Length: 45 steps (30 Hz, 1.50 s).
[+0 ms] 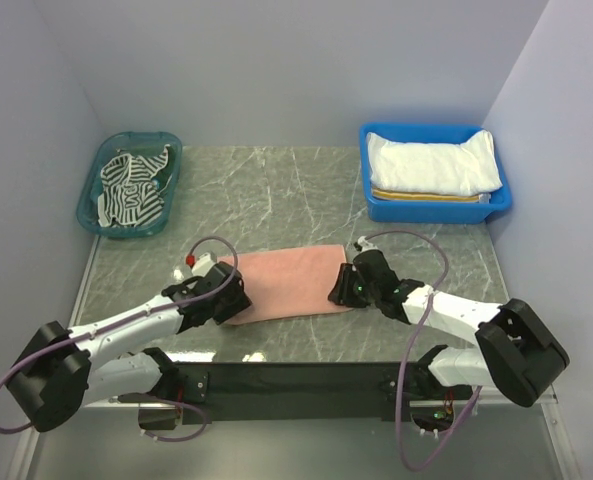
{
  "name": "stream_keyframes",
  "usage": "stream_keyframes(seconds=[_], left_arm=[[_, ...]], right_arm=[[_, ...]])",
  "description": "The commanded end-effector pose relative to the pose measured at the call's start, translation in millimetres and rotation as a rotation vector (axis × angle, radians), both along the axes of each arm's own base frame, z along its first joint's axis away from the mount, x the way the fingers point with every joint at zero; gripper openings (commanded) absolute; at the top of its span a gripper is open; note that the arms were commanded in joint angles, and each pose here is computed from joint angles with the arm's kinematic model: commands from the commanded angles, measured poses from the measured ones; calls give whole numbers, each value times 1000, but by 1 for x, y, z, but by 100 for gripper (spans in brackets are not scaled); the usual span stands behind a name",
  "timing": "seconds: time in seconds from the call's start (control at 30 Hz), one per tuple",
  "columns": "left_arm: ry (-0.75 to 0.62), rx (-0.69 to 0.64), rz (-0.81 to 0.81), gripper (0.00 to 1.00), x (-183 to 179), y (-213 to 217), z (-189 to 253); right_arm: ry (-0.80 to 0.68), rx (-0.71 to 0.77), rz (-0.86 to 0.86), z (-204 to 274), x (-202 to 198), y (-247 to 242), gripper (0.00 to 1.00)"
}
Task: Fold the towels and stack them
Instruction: Fold the towel
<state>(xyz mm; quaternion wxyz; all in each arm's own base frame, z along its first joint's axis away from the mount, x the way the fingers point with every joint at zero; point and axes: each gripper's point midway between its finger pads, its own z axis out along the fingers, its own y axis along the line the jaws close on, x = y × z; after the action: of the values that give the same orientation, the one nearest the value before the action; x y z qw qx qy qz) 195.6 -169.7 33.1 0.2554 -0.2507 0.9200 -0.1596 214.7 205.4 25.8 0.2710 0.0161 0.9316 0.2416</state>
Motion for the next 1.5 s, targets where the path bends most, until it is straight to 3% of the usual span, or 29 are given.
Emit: stream_keyframes(seconds=[0.0, 0.17, 0.4, 0.47, 0.67, 0.87, 1.07, 1.2, 1.47], left_arm=[[35, 89, 98, 58, -10, 33, -18], [-4, 77, 131, 61, 8, 47, -5], [-84, 28, 69, 77, 25, 30, 45], [-77, 11, 77, 77, 21, 30, 45], [-57, 7, 140, 62, 11, 41, 25], [66, 128, 232, 48, -2, 68, -21], [60, 120, 295, 48, -6, 82, -21], [8, 71, 325, 54, 9, 92, -5], [-196, -3, 217, 76, 70, 70, 69]], right_arm=[[-8, 0, -102, -6, 11, -18, 44], [-64, 42, -91, 11, 22, -20, 45], [-195, 169, 42, 75, 30, 10, 53], [-202, 209, 89, 84, 23, 20, 53], [-122, 260, 88, 63, 8, 27, 48], [39, 211, -4, 4, -6, 8, 46], [95, 200, -97, -16, -3, -10, 45], [41, 198, -79, 0, 8, -9, 45], [-201, 273, -16, 95, 64, 17, 50]])
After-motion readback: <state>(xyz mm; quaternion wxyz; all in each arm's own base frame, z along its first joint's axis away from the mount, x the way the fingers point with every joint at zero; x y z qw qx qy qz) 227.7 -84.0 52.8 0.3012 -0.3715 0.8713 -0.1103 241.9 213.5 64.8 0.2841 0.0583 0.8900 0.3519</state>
